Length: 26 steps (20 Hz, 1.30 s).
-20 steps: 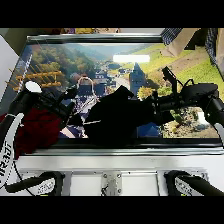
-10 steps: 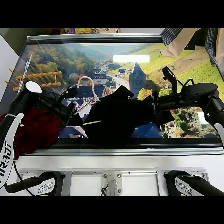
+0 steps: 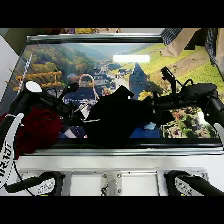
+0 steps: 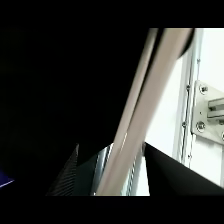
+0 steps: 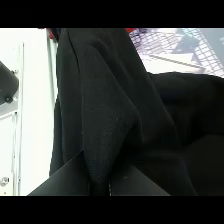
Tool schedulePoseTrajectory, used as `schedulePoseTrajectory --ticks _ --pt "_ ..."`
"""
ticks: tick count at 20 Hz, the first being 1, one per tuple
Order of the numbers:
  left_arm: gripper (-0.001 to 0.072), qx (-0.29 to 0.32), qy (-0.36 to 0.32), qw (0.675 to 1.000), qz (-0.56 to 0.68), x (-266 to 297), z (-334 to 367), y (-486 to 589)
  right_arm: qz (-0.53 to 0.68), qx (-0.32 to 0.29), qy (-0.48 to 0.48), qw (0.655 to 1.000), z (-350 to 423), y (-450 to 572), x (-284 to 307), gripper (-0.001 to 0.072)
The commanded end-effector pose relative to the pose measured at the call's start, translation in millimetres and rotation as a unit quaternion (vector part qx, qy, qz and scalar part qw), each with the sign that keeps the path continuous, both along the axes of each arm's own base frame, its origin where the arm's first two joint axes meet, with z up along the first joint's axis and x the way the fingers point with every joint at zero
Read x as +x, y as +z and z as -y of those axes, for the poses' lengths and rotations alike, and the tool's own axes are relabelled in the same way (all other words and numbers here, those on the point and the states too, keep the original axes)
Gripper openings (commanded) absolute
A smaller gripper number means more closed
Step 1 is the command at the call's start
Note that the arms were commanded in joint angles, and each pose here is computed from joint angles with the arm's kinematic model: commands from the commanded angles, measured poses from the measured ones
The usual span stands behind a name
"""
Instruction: Fold the clothes and pants, and hang the long-sleeved shirts on hangers.
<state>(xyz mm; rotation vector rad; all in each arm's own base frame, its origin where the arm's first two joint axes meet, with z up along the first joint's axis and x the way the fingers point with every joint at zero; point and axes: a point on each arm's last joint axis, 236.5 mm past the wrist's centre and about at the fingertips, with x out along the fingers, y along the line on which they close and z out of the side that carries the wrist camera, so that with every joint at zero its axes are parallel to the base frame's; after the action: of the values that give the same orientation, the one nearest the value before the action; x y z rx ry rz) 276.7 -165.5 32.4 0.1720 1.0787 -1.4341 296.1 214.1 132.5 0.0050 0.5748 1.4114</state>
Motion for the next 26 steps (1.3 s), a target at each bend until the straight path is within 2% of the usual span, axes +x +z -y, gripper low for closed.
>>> schedulePoseTrajectory --ticks 1,4,7,9,14,22,23,24,26 --pt "0.0416 0.014 0.068 0.998 -0.002 22 -11 -5 0.050 -0.002 0.023 0.998 0 1 -2 0.0026" --pt "0.0416 0.002 0.137 0.991 -0.011 41 -28 0 0.049 -0.005 0.024 0.998 0 -1 -2 0.0026" --pt "0.0416 -0.063 0.186 0.981 -0.008 61 -30 24 0.049 -0.006 0.024 0.998 0 -1 -2 0.0026" --pt "0.0416 -0.078 0.206 0.975 -0.002 70 -34 29 0.049 -0.006 0.024 0.998 1 -1 -2 0.0027" --pt "0.0415 -0.078 0.241 0.967 0.016 84 -48 33 0.049 -0.014 0.026 0.998 2 -5 -2 0.0027" --pt "0.0414 -0.064 0.324 0.932 0.148 105 -82 92 0.053 -0.008 0.020 0.998 1 -1 0 0.0026" --pt "0.0410 -0.064 0.338 0.928 0.142 103 -85 98 0.060 -0.009 0.012 0.998 1 2 4 0.0026" --pt "0.0362 -0.062 0.356 0.923 0.130 100 -87 103 0.073 -0.012 0.001 0.997 3 6 9 0.0026" --pt "0.0354 -0.050 0.398 0.911 0.094 92 -92 104 0.099 -0.017 -0.022 0.995 8 18 17 0.0026"
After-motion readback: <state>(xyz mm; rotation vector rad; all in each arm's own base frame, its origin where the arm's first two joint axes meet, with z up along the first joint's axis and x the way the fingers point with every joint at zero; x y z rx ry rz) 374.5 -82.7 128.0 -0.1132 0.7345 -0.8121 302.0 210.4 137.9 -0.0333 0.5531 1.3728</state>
